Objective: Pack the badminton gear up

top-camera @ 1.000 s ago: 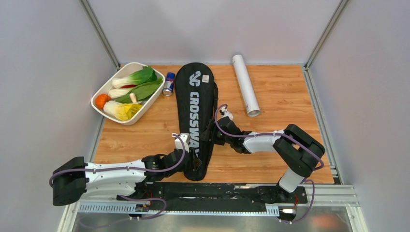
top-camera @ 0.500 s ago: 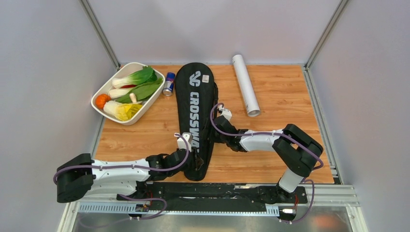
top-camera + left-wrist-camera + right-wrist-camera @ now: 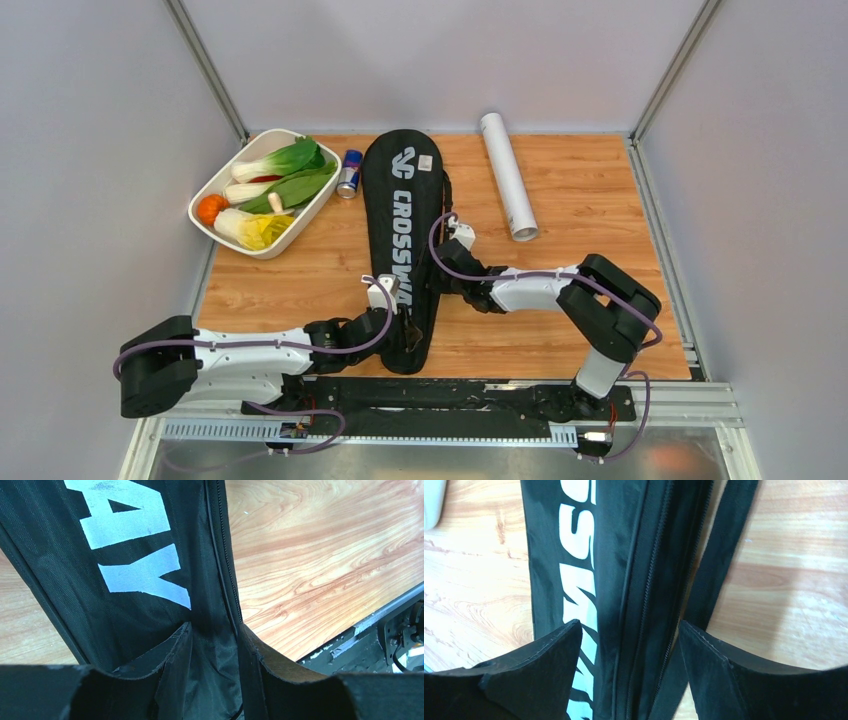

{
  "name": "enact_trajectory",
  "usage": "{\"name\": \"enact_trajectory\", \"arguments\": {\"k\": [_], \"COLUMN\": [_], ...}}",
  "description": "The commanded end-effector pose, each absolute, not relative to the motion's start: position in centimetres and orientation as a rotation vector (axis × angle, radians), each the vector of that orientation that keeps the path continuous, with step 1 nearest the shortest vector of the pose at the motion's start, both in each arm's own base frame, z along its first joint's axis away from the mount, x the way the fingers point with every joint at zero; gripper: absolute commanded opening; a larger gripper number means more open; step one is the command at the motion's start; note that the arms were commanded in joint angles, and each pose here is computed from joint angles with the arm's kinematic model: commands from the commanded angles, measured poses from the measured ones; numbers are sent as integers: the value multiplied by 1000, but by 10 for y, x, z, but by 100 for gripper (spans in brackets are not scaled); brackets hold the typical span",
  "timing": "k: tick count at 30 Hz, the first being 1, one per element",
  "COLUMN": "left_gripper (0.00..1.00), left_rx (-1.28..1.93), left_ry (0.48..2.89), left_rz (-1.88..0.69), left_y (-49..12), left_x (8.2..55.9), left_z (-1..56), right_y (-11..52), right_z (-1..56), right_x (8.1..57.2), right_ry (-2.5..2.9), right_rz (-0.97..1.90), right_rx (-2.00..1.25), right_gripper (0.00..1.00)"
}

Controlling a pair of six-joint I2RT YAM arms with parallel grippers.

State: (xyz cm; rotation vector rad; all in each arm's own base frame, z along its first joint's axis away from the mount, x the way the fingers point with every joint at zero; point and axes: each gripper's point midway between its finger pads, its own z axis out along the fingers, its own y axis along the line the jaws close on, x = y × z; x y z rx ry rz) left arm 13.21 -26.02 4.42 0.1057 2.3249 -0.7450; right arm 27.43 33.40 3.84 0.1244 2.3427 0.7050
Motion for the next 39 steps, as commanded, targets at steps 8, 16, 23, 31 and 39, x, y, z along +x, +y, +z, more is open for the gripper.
{"name": "enact_trajectory", "arguments": {"k": [8, 16, 23, 31, 39], "left_gripper": [46, 47, 48, 51, 55], "left_rx": [114, 113, -108, -356, -476], "left_ry": [2367, 2226, 2044, 1940, 1907], "left_rz": [-735, -688, -571, -369, -366], "left_y": [-255, -255, -221, -173, -155], "left_x": [125, 152, 228, 292, 341], "left_z": [32, 101, 233, 302, 296], "right_y": [339, 309, 289, 240, 228], "right_z": [1, 68, 153, 196, 182], "right_x": [276, 305, 309, 309, 263], "right_ry": [2412, 2232, 2028, 1824, 1509], "right_rz": [642, 475, 247, -190, -592], "right_rx": [115, -62, -483, -656, -1015], "right_gripper": [48, 0, 0, 0, 0]}}
